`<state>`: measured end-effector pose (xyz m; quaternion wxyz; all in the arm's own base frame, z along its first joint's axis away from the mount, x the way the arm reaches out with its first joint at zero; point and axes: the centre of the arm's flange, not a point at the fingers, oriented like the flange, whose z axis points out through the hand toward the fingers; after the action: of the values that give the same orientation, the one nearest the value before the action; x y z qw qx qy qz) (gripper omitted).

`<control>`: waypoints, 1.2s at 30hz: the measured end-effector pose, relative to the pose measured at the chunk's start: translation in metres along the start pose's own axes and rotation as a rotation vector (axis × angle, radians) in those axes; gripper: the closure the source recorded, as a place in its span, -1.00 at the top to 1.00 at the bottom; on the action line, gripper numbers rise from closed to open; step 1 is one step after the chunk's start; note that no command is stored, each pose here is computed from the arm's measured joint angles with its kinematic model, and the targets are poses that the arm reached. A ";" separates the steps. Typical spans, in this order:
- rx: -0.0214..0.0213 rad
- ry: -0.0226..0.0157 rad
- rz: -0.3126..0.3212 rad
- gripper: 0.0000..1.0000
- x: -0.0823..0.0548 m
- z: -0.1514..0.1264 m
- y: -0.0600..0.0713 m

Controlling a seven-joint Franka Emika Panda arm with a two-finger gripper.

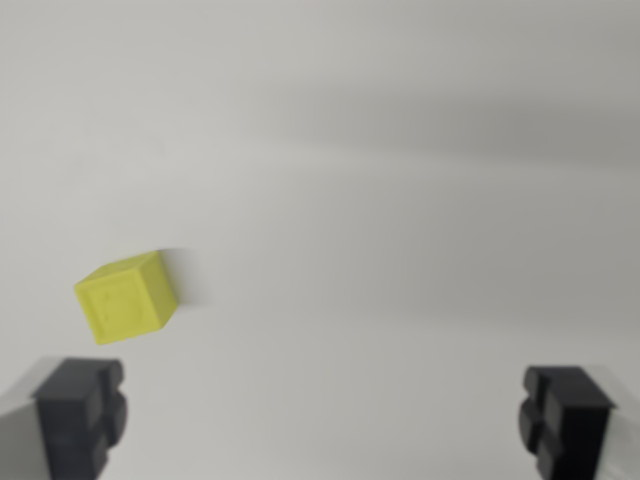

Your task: Pick yellow cube

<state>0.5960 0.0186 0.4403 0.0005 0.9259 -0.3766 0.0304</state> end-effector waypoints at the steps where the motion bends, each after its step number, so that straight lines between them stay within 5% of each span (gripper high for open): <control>1: 0.0000 0.0000 0.000 1.00 0.000 0.000 0.000; 36: -0.0051 -0.0154 -0.069 1.00 -0.050 0.070 -0.010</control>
<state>0.5710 0.0588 0.3682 0.0009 0.9385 -0.3446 0.0223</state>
